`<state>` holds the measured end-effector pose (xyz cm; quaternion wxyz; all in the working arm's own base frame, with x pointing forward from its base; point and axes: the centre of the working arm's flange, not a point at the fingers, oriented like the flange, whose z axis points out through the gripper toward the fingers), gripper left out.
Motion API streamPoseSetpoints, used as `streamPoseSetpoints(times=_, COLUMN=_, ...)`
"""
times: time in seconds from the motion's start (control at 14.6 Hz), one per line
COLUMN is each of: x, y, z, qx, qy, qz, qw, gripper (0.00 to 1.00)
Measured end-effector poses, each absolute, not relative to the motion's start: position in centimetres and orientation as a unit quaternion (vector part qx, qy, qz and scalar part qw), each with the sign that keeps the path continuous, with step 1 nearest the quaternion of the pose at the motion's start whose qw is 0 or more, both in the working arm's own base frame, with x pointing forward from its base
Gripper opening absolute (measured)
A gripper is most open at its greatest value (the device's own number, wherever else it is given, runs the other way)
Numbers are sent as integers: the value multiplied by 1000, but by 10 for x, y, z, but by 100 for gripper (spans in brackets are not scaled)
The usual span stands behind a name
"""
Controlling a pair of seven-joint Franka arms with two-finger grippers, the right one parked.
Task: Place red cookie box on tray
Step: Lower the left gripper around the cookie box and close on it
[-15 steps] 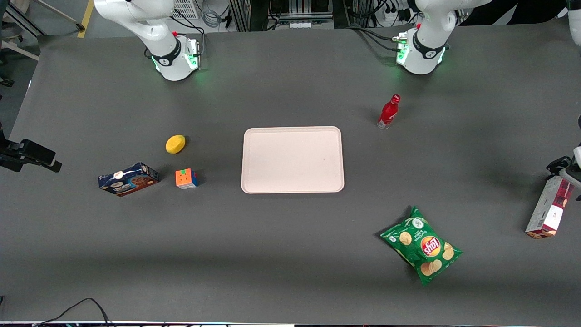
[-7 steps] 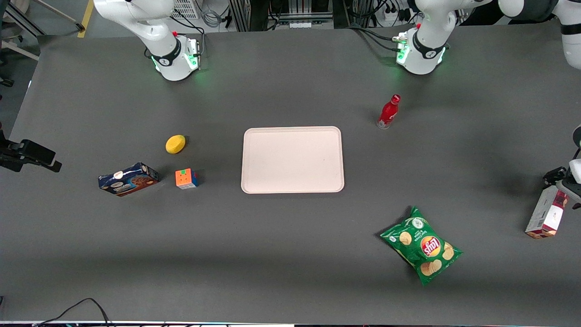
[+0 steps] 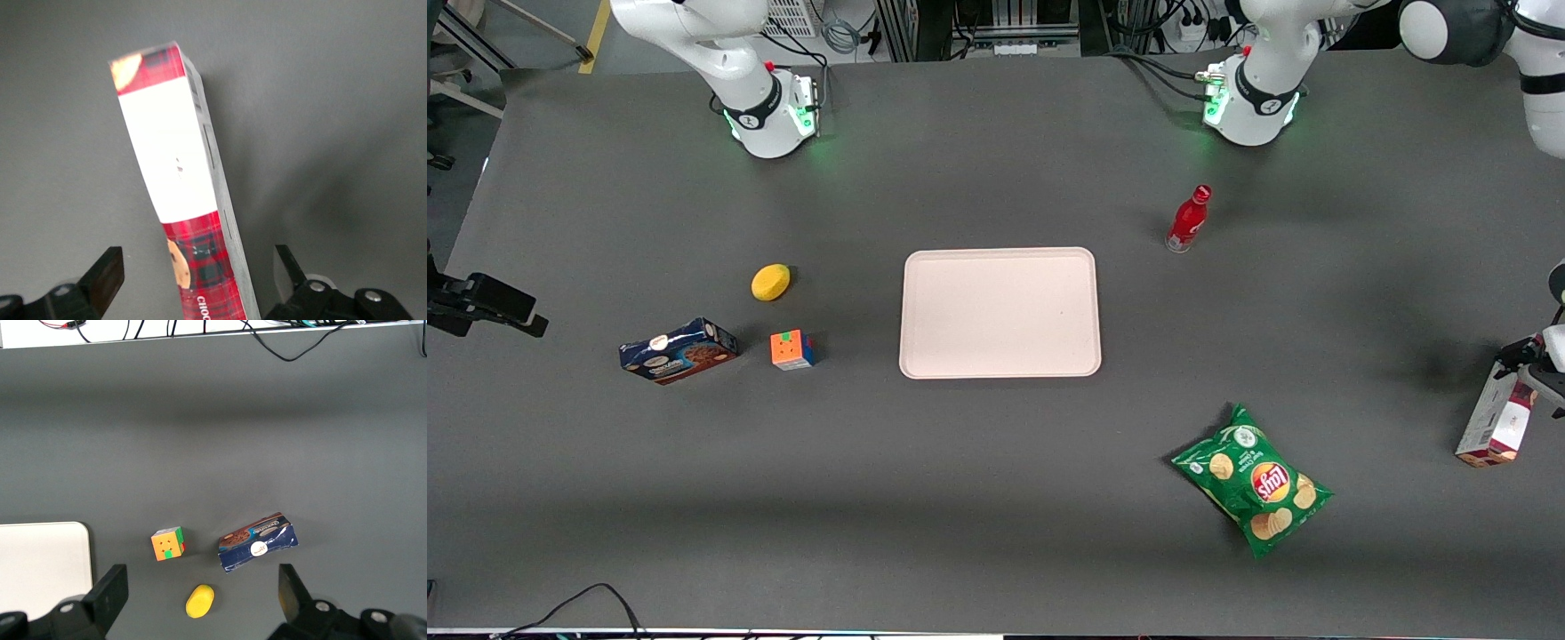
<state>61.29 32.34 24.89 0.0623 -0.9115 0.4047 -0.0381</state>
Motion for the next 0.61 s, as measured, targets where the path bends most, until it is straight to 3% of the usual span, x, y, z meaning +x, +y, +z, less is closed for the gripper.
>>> streamPoseSetpoints(times=0.48, x=604, y=331, z=219, qx=-919, qy=391, qz=-27, qw=46, gripper=100)
streamPoseSetpoints(times=0.61, x=603, y=330, z=212, qx=-920, qy=389, qz=-25, qw=43, gripper=94)
